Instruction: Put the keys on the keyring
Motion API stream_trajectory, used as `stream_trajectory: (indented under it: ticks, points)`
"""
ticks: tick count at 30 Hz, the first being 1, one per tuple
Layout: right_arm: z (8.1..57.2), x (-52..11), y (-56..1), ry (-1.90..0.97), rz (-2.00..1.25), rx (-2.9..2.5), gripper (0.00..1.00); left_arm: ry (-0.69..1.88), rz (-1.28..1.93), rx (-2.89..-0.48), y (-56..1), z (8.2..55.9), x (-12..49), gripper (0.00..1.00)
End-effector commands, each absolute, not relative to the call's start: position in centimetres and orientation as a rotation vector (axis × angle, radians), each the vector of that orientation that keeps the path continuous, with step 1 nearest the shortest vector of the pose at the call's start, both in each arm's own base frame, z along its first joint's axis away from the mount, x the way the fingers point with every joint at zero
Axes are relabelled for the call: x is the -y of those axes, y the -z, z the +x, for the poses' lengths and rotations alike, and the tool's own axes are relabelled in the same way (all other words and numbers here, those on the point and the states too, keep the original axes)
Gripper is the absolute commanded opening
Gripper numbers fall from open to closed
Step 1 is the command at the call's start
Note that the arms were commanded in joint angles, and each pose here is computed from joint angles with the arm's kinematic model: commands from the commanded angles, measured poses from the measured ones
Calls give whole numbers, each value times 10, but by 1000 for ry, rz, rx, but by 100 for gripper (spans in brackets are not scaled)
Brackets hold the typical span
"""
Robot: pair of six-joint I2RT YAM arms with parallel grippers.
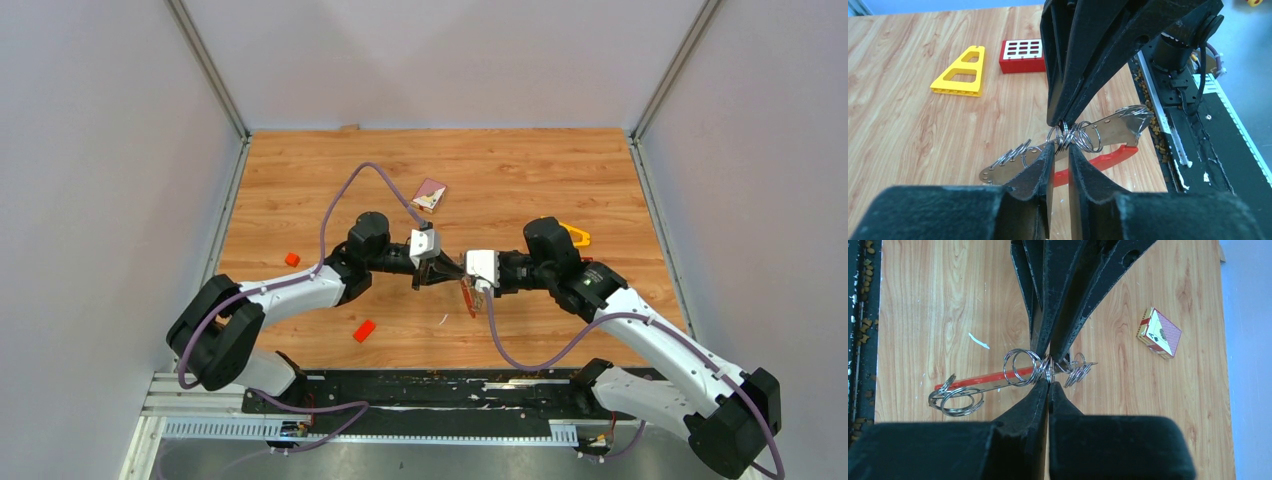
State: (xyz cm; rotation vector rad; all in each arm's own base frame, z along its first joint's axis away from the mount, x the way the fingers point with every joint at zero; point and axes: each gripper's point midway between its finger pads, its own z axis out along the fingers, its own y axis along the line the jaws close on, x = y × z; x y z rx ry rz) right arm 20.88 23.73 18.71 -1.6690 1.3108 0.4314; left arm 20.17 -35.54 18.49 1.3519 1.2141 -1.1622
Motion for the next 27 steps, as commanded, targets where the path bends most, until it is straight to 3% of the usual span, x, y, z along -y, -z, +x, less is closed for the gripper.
stream_trajectory:
  ticks: [1,6,8,23,27]
  points:
    - [215,-245,-200,-427,-1630,-1267,0,1185,1348,-1144,-202,200,362,20]
    - [214,-245,-200,-432,-1629,-1271,0,1177,1349,-1156,-198,202,363,10]
    - [214,-245,-199,-432,-1628,-1274,0,1160,1348,-1162,-196,204,363,0]
    - [229,-237,-187,-361,-1607,-1391,2,997,1434,-1083,-203,204,349,0]
    - [227,-237,-187,-374,-1610,-1396,17,967,1421,-1096,-203,210,349,0]
